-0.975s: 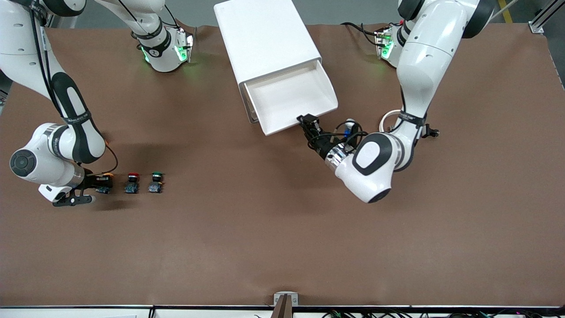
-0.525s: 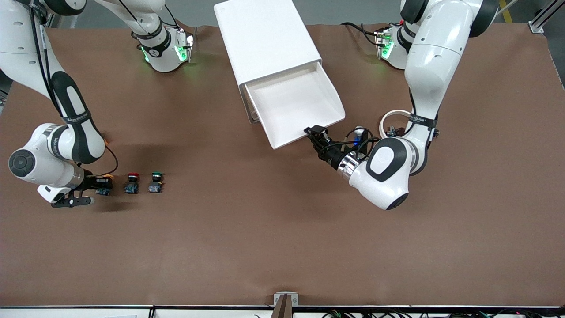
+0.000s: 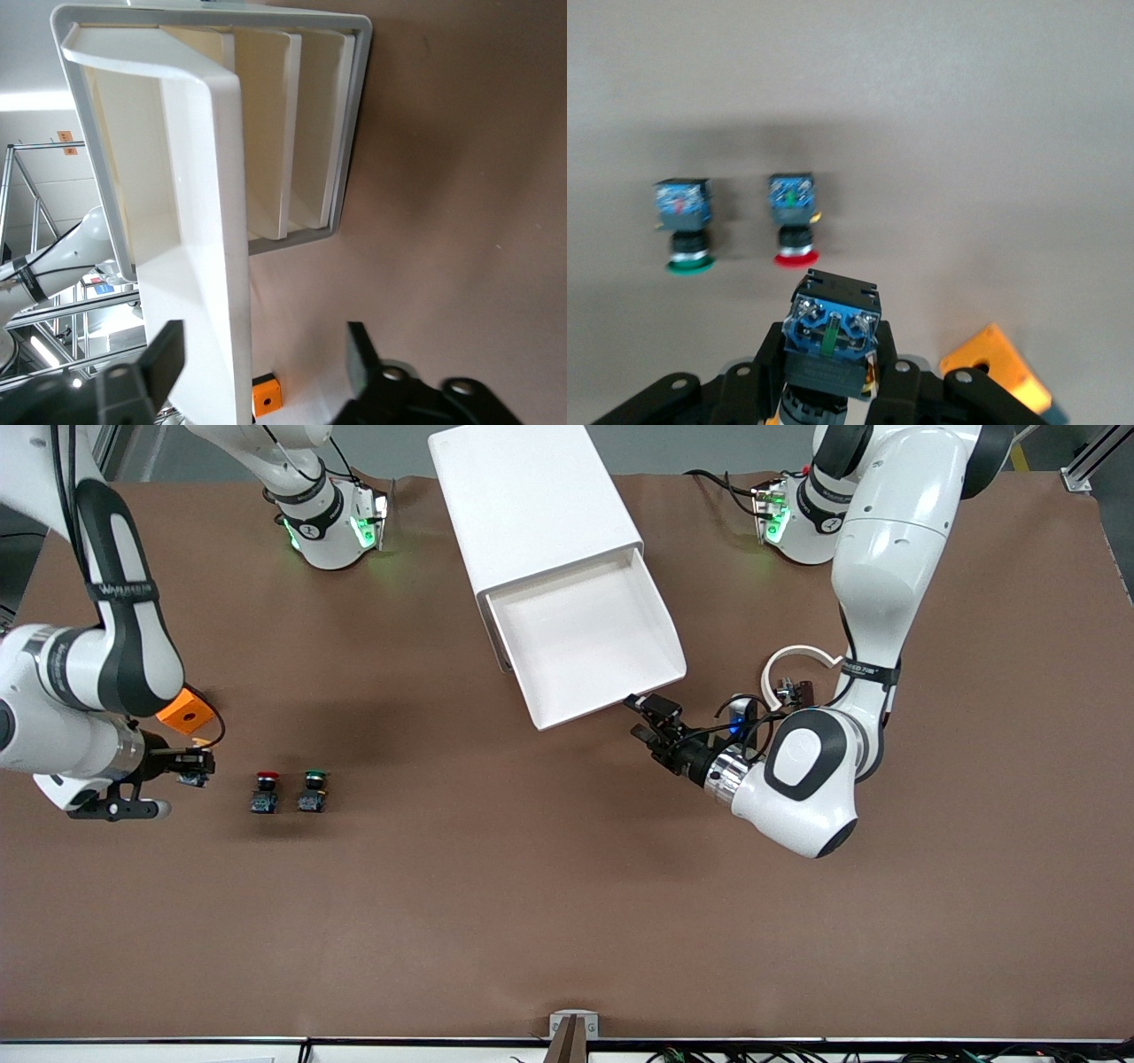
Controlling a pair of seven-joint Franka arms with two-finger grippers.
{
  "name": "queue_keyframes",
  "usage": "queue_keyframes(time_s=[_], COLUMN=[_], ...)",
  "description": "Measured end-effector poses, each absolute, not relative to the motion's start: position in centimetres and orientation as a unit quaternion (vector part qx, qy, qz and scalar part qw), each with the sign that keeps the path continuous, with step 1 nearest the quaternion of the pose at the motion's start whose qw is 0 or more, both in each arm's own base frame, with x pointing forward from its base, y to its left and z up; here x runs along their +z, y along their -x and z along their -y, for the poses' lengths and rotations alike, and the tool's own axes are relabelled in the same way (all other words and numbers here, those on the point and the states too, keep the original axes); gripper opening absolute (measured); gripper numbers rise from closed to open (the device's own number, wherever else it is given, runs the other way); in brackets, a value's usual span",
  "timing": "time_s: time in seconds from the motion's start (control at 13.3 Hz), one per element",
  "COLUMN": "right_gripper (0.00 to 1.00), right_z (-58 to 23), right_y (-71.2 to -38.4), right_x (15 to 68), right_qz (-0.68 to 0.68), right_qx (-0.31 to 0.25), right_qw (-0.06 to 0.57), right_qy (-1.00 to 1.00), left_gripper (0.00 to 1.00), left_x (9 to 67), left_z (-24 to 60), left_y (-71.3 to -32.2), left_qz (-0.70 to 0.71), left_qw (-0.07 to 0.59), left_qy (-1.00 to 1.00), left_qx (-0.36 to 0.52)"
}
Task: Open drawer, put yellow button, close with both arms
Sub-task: 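Carry the yellow button over the open drawer with the right gripper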
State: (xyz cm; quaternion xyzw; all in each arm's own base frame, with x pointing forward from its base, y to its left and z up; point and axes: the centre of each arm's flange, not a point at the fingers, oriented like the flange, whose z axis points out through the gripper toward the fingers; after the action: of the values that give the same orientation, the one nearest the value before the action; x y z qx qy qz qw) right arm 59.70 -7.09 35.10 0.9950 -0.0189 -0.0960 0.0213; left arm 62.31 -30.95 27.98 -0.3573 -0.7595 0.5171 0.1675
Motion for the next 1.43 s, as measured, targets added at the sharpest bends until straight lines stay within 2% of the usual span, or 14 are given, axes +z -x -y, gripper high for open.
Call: queue_keyframes(time_s=[0.07, 0.15, 0.45, 0.67, 0.82, 1.12, 1.27, 1.43], right_gripper=[0.42, 0.42, 0.42, 0.42, 0.42, 0.42, 0.42, 0.42], right_z=[5.4, 3.4, -4.7, -10.8, -16.9, -32.0, -38.3, -42.7], right_y=[-59.1, -58.4, -56.8, -55.9, -54.3, -47.9, -45.0, -43.4], right_x=[37.0, 39.0, 46.6, 50.3, 52.0, 52.7, 53.2, 52.5], right_qz=[0.035, 0.051, 0.105, 0.151, 0.194, 0.294, 0.347, 0.390], right_qx=[-0.104, -0.114, -0.139, -0.146, -0.147, -0.141, -0.121, -0.102], right_qw=[0.025, 0.031, 0.035, 0.046, 0.054, 0.056, 0.030, 0.006], right_qy=[-0.994, -0.992, -0.984, -0.977, -0.968, -0.944, -0.930, -0.915], left_gripper=[0.96, 1.00, 1.00, 1.00, 1.00, 1.00, 1.00, 1.00], left_x=[28.6, 29.3, 30.4, 32.2, 33.2, 34.4, 35.4, 36.5], left_z=[30.3, 29.1, 22.6, 17.3, 13.7, 9.6, 8.9, 8.4], left_y=[-63.0, -63.9, -67.1, -68.8, -69.6, -69.5, -69.4, -69.6], left_qz=[0.762, 0.765, 0.748, 0.696, 0.672, 0.608, 0.596, 0.594], left_qw=[0.155, 0.137, 0.037, -0.060, -0.098, -0.088, -0.080, -0.082], left_qy=[0.361, 0.368, 0.453, 0.560, 0.608, 0.718, 0.739, 0.748], left_qx=[0.514, 0.511, 0.484, 0.445, 0.411, 0.328, 0.304, 0.285])
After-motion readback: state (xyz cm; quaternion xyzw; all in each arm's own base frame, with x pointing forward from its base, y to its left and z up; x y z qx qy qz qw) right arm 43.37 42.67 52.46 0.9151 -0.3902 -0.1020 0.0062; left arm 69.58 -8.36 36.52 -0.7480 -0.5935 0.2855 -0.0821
